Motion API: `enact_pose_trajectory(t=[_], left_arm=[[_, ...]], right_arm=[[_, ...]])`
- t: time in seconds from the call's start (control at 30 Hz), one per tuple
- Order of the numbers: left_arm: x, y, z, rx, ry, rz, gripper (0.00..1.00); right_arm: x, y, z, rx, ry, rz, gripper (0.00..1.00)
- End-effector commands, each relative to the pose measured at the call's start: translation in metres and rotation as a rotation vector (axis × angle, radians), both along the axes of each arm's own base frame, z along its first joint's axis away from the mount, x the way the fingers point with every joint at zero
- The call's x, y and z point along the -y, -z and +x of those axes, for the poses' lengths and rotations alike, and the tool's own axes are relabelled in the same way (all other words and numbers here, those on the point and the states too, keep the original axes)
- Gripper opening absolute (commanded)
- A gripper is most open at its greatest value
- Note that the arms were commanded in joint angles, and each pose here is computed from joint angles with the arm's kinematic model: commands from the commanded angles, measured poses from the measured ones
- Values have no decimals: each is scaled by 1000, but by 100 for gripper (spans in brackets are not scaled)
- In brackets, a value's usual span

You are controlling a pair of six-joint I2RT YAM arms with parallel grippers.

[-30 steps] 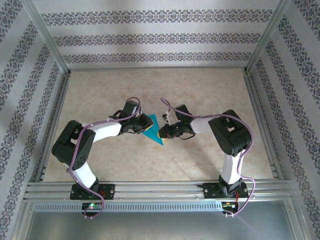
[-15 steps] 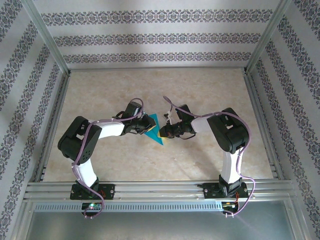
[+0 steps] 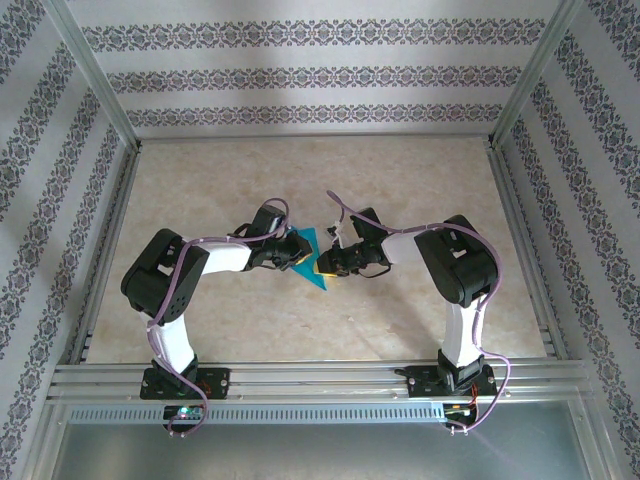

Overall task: Fold a paper plane with a square sheet of paper (pick it up from the middle)
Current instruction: Fourth fold the wing at the center of the table.

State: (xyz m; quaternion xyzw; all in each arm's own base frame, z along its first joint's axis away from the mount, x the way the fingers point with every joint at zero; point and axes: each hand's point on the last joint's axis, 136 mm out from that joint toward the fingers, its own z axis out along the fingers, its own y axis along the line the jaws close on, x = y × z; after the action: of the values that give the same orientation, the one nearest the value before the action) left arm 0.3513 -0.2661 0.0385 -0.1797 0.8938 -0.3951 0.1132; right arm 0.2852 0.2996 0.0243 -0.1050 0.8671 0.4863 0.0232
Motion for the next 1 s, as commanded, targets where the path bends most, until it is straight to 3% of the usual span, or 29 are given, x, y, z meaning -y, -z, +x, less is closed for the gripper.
enact_pose_trajectory(t=[0.0,0.5,0.97], left_arm=[[9,-3,3,17,23,0,14],[9,-4,5,30,39,11,14],[13,9,5,8,52,11,14]], right_arm=[[15,31,-1,-36,35,-111,16],[19,38,-3,-56,39,-146,7],[21,39,-4,-64,39,-161,12]])
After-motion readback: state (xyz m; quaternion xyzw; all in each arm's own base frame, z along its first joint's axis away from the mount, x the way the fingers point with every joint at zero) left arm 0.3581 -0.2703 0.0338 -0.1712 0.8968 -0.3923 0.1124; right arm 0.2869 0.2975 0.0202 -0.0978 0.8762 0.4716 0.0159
